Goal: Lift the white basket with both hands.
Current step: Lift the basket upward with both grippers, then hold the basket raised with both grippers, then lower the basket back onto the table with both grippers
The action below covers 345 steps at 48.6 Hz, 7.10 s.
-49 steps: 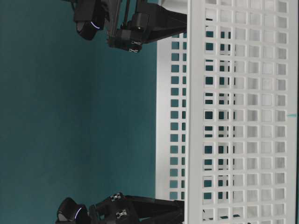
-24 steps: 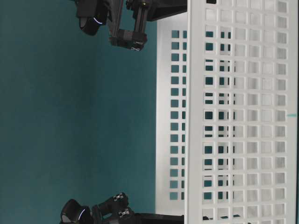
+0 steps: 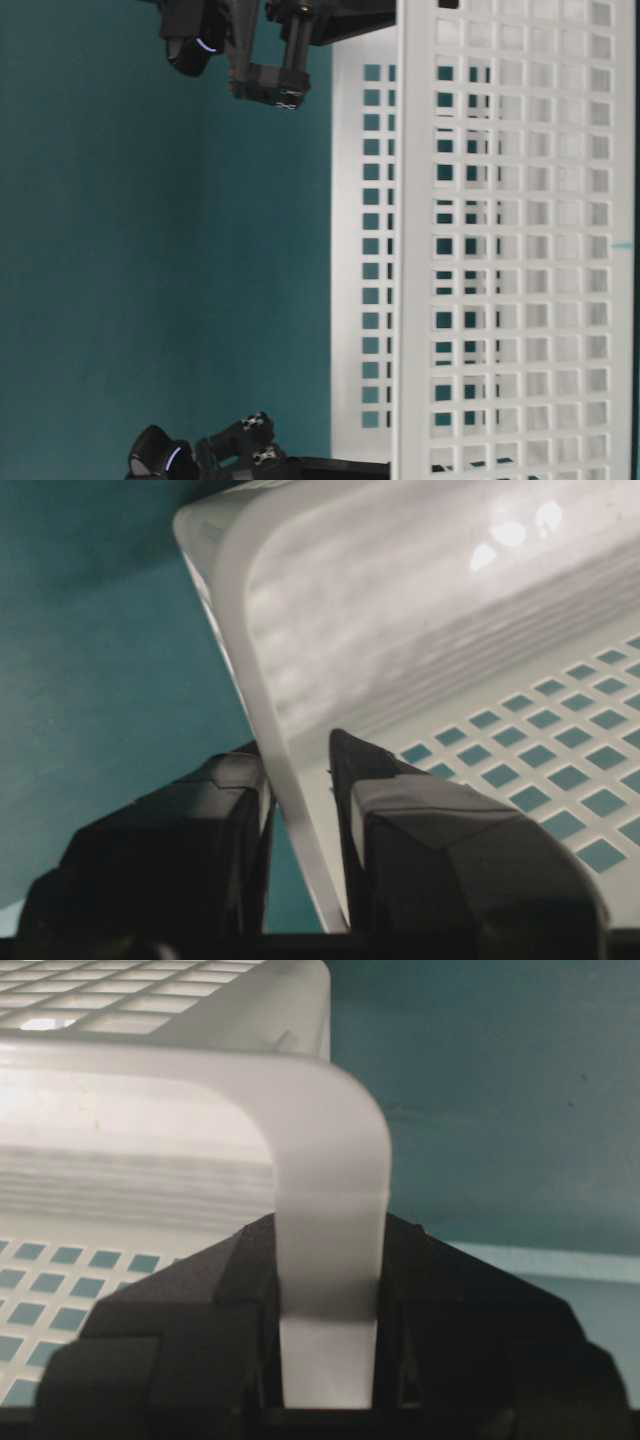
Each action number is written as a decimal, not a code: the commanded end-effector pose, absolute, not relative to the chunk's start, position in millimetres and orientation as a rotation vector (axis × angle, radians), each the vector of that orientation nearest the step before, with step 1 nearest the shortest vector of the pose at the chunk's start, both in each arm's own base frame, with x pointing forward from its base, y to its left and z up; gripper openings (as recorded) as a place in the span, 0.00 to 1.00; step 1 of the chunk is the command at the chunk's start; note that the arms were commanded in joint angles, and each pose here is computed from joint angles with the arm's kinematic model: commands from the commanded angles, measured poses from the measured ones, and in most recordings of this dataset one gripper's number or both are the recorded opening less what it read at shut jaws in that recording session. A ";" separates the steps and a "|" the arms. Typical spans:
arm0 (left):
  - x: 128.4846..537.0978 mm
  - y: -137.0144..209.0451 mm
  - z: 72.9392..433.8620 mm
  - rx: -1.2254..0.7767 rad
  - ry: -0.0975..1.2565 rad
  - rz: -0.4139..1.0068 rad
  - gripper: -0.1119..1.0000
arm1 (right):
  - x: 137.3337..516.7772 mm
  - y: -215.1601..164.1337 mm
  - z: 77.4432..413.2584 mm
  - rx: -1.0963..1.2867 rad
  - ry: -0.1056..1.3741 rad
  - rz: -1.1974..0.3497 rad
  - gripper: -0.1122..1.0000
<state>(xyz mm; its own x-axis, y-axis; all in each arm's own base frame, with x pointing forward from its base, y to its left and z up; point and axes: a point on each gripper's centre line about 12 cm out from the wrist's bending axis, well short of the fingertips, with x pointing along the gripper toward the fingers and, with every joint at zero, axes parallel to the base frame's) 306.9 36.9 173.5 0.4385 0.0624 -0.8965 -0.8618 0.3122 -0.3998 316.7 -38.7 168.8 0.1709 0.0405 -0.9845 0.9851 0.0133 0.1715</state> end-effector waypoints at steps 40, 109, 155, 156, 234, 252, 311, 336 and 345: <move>295.0 37.2 326.2 -1.077 0.826 0.684 0.23 | 331.0 -38.3 304.6 1.279 1.176 -1.026 0.27; 298.5 48.0 458.8 -0.973 0.804 0.631 0.23 | 309.5 -22.2 442.2 1.245 1.091 -0.895 0.27; 300.2 51.1 447.3 -0.954 0.855 0.655 0.23 | 310.4 -25.2 423.7 1.197 1.157 -0.924 0.27; 300.3 50.6 445.3 -0.954 0.861 0.657 0.23 | 310.7 -24.9 421.4 1.194 1.161 -0.927 0.27; 306.0 50.7 220.8 -1.032 0.968 0.777 0.23 | 324.3 -24.6 207.3 1.211 1.176 -0.940 0.26; 315.7 52.1 193.0 -1.023 1.002 0.791 0.19 | 329.7 -19.8 187.0 1.212 1.207 -0.950 0.27; 311.5 41.4 168.4 -1.077 0.984 0.805 0.18 | 319.7 -19.1 156.3 1.206 1.231 -0.978 0.27; 315.6 41.8 162.0 -1.083 0.965 0.793 0.18 | 318.0 -24.0 149.6 1.215 1.202 -0.970 0.27; 318.2 41.5 162.6 -1.075 0.951 0.772 0.18 | 321.1 -27.5 149.8 1.200 1.185 -0.928 0.27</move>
<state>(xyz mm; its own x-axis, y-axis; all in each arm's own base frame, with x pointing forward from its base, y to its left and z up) 314.1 41.7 169.5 0.4060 0.0643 -0.9116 -0.8844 0.2790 -0.3742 318.3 -29.5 158.7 0.1859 0.0638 -0.9805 0.9772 0.0926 0.1913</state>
